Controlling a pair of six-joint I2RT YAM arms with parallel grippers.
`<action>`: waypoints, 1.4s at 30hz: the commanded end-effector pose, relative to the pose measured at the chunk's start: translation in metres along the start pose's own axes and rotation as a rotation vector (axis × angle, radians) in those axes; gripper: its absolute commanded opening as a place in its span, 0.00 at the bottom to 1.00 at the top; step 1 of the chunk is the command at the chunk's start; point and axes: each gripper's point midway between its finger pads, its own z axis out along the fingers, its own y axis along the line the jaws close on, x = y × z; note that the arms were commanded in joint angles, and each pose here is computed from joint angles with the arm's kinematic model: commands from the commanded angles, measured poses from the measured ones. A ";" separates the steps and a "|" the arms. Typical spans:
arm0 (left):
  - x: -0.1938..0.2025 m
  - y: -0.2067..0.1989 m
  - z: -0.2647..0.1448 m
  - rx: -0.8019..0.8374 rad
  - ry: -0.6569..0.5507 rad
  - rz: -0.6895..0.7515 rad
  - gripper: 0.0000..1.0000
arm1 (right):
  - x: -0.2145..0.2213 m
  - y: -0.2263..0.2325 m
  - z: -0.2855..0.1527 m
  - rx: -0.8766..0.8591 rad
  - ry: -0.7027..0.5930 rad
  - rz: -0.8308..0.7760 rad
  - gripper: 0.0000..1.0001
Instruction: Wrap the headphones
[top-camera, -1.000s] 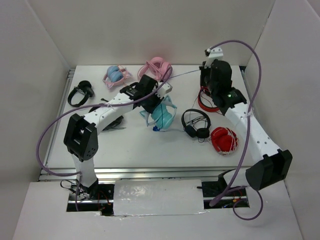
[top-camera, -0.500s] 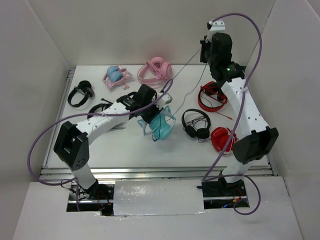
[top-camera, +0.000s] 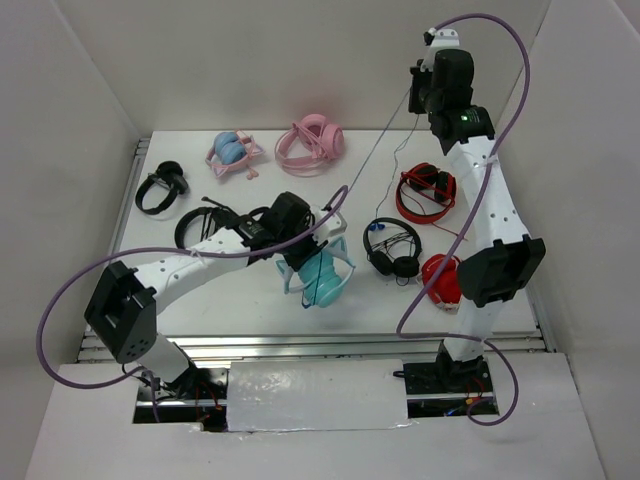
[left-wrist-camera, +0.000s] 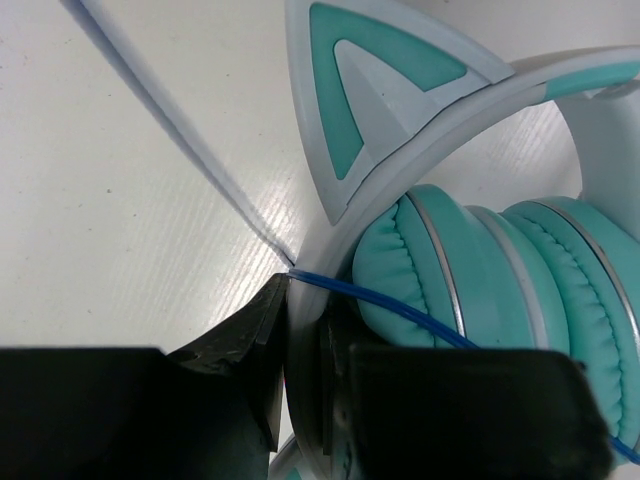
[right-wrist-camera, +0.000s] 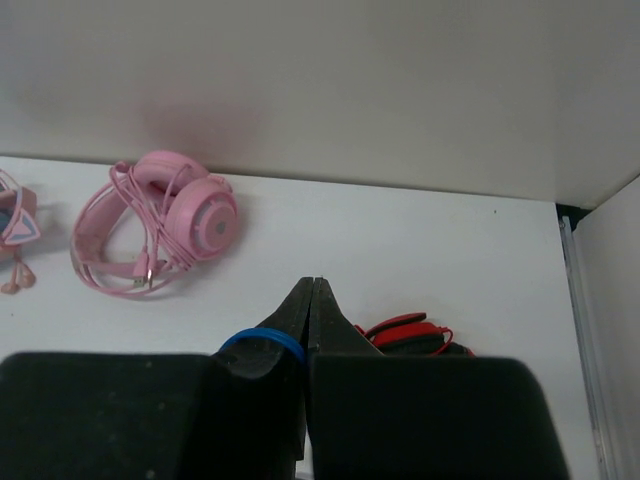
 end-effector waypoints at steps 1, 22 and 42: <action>-0.029 -0.011 -0.013 0.028 -0.125 0.047 0.00 | -0.026 -0.002 -0.008 -0.018 -0.062 0.014 0.00; -0.011 0.142 -0.018 -0.411 -0.066 -0.544 0.00 | -0.035 0.014 -0.148 -0.058 -0.199 -0.042 0.00; -0.068 0.297 -0.176 -0.615 -0.479 -0.919 0.00 | 0.186 0.103 -0.228 -0.472 0.055 0.147 0.00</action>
